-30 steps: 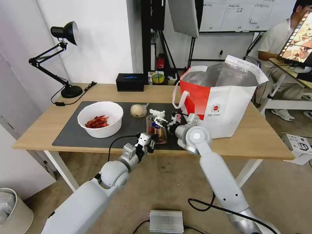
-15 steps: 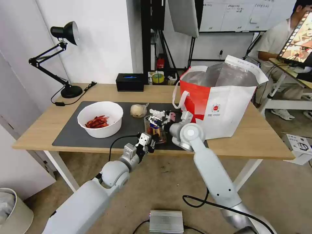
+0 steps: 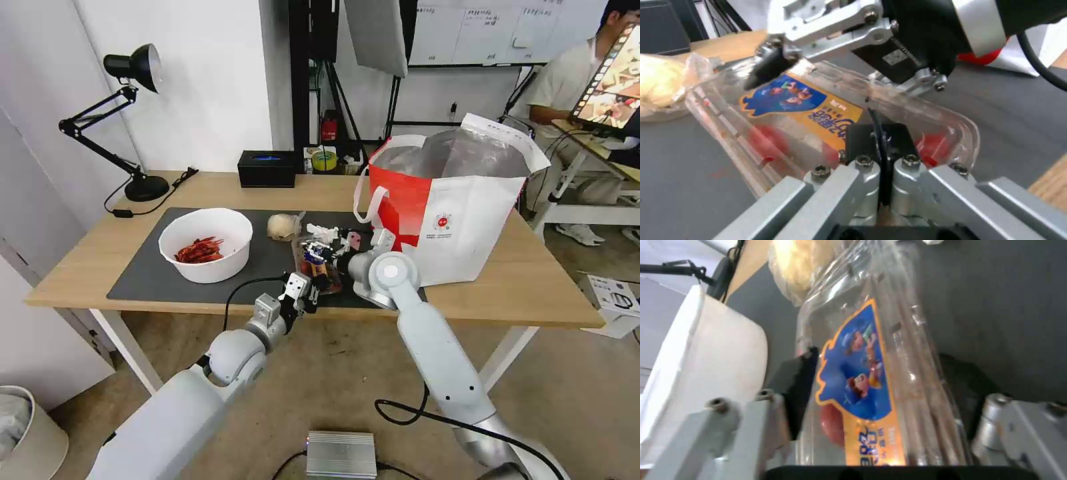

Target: Pick up the trash from the table and place it into the takeout bag.

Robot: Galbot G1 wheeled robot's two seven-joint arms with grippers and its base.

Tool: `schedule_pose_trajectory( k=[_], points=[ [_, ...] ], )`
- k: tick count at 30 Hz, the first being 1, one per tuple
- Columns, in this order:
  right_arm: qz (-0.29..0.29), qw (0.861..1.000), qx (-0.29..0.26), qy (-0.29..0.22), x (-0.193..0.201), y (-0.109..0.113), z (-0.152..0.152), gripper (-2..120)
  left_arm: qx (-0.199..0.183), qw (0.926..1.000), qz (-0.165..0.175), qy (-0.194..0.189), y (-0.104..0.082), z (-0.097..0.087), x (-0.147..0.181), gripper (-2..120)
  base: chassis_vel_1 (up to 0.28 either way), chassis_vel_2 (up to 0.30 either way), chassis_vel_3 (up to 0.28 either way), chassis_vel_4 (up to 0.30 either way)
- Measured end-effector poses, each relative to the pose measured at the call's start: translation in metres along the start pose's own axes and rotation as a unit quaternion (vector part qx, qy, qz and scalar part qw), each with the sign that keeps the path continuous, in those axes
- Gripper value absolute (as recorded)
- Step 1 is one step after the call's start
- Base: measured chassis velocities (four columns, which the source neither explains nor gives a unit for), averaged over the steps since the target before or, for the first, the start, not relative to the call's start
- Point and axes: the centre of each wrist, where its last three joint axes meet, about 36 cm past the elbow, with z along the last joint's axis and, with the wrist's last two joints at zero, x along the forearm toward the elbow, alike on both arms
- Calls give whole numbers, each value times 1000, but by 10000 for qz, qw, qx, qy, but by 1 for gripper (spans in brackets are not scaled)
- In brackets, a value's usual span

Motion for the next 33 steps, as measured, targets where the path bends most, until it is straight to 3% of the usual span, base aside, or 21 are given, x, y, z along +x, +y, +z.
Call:
schedule_pose_trajectory(
  k=[3, 7, 8, 10, 14, 27, 33],
  points=[
    [53, 10000, -2, 15, 1, -1, -2, 42, 0, 10000, -13, -29, 1, 0, 1, 0, 0, 0, 0, 0],
    [75, 10000, -1, 13, 2, -2, -3, 34, 9, 10000, -15, -25, 0, 1, 1, 0, 0, 0, 0, 0],
    [86, 10000, -3, 7, 3, -3, -4, 25, 12, 10000, -18, -25, 0, 1, 1, 0, 0, 0, 0, 0],
    [89, 10000, -5, 3, 3, -4, -4, 22, 13, 10000, -21, -26, 0, 1, 1, 0, 0, 0, 0, 0],
    [90, 10000, -18, -1, 4, -5, -5, 4, 9, 10000, -30, -41, 1, 1, 0, 0, 0, 0, 0, 0],
    [69, 9999, -77, -2, 6, -8, -7, 0, 97, 9997, -119, -179, 0, -5, 6, 0, 0, 0, 0, 0],
    [55, 9999, -108, -13, 6, -10, -9, 0, 81, 9990, -293, -318, 16, -17, 27, 0, 0, 0, 0, 0]
  ],
)
